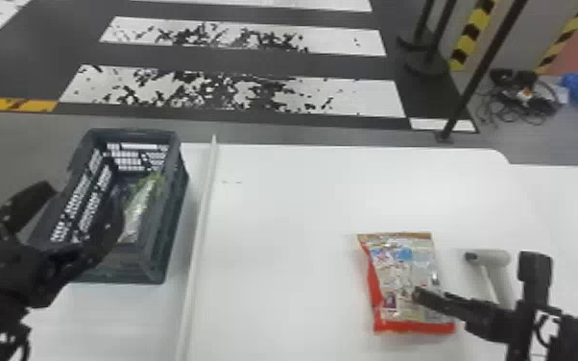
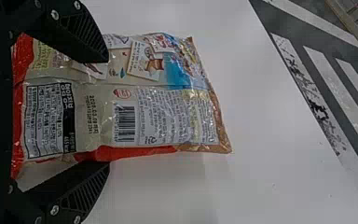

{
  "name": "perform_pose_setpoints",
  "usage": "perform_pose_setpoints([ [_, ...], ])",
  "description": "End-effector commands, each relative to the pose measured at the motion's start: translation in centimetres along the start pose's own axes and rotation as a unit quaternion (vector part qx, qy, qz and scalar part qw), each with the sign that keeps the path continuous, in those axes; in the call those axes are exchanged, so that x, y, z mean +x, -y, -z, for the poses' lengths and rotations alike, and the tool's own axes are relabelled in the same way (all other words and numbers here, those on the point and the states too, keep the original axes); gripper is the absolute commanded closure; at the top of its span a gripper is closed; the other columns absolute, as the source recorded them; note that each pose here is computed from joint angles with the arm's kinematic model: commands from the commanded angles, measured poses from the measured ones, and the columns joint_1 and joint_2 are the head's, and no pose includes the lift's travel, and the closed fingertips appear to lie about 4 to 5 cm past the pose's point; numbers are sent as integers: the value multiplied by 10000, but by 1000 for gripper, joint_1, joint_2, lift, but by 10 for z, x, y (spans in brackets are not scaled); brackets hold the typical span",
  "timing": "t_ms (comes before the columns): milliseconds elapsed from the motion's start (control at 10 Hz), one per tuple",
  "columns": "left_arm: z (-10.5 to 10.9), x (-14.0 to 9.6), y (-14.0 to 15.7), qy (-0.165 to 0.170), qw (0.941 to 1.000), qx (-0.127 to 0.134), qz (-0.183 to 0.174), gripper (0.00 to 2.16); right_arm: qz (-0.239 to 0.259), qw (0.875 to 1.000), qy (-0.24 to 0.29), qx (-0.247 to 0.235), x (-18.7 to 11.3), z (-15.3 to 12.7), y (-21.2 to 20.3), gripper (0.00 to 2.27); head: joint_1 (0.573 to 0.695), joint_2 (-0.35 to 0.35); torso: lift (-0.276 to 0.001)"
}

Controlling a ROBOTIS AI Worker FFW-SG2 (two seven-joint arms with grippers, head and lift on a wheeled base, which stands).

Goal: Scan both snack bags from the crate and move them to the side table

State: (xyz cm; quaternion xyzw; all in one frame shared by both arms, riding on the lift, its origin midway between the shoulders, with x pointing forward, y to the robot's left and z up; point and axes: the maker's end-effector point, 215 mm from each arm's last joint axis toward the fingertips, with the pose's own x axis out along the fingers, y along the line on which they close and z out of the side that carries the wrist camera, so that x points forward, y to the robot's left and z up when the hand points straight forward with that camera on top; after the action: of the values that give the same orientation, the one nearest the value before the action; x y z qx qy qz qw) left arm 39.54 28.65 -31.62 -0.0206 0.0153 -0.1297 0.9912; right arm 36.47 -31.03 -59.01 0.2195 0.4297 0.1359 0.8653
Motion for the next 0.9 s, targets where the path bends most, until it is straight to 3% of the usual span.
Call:
perform_pose_setpoints([
  [0,3,0,-2,-25,10000,4,-12,36,-2,9998,-200,-83,11,7,3,772,695,-39,-29],
  [100,3,0,-3,-22,10000,-3,-18,36,89,9994,-319,-136,13,12,7,1912,695,-31,-29],
  [200,3,1,-3,-24,10000,-1,-13,36,35,9994,-305,-141,13,11,5,2098,695,-28,-29],
  [500,3,1,-4,-20,10000,-3,-30,36,-163,9995,-225,-126,-5,7,-17,2199,695,-23,-29],
  [800,-3,2,-3,29,10000,14,-23,36,-458,9988,165,-94,-48,-32,-53,2199,695,-3,-29],
])
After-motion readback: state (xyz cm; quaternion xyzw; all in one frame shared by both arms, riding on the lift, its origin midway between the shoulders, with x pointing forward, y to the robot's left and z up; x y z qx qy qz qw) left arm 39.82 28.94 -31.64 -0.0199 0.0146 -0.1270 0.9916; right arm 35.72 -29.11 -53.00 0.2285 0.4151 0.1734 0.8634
